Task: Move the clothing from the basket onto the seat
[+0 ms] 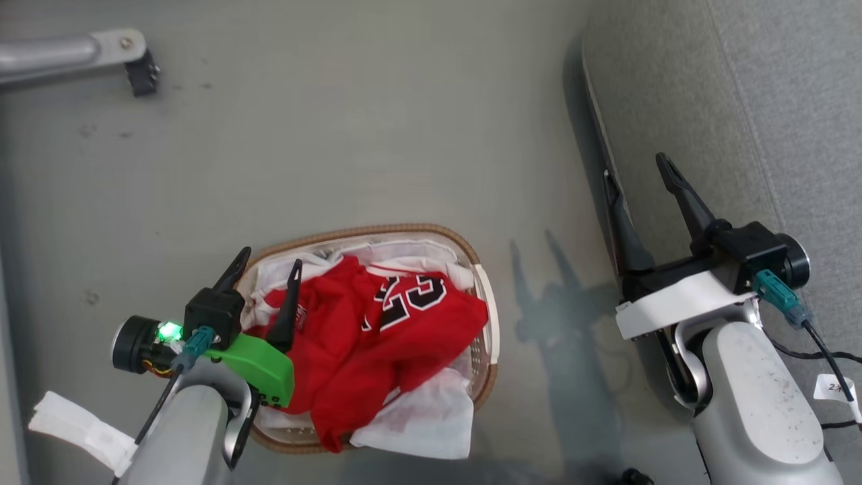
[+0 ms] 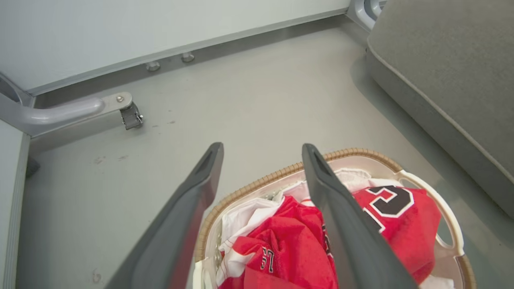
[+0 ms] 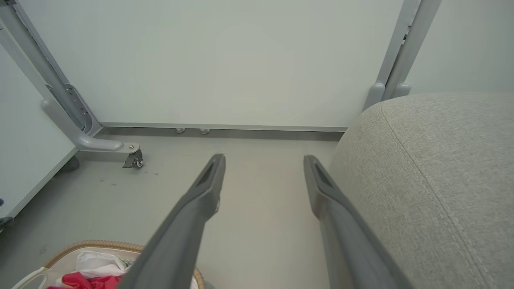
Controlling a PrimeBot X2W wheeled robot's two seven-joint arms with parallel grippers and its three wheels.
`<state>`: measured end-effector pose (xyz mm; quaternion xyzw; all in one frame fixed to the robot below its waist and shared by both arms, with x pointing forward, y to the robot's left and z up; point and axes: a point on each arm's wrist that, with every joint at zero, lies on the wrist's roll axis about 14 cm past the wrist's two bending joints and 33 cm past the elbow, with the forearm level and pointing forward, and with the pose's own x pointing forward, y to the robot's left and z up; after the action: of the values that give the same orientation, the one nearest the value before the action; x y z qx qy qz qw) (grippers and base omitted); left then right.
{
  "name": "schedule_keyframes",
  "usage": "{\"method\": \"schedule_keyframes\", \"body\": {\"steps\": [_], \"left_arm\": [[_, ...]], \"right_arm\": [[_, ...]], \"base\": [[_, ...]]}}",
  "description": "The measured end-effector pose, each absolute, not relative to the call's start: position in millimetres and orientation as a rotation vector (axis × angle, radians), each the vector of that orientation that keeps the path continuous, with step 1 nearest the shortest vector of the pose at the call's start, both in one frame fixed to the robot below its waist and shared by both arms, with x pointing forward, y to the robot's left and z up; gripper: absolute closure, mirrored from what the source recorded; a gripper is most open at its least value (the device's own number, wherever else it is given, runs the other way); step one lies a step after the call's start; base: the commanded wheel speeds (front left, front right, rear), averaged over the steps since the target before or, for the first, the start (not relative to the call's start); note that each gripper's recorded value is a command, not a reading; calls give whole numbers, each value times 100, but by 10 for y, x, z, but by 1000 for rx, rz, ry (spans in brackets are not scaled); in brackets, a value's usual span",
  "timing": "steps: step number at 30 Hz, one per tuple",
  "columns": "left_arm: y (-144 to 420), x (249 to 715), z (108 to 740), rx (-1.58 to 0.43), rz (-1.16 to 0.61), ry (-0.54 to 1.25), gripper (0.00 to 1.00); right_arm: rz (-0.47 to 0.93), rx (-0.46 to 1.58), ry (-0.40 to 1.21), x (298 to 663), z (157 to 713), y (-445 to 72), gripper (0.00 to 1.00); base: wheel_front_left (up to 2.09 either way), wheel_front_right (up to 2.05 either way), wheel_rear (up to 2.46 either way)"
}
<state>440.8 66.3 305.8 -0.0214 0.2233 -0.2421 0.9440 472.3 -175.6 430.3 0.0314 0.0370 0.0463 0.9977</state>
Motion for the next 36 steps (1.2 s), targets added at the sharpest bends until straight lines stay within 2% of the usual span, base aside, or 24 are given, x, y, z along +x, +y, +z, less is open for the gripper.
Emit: {"method": "schedule_keyframes", "body": {"steps": [2, 13, 36], "left_arm": [[651, 4350, 2734, -27, -520, 541, 0], [662, 3903, 1779, 46, -611, 841, 0], [351, 3779, 1075, 116, -790, 1011, 0]], "right_arm": [[92, 66, 114, 4756, 4119, -1761, 0], [75, 70, 241, 4728, 3579, -1832, 0], [52, 105, 366, 4635, 3058, -1894, 0]], "base": [[0, 0, 0], [0, 0, 0], [0, 0, 0]]}}
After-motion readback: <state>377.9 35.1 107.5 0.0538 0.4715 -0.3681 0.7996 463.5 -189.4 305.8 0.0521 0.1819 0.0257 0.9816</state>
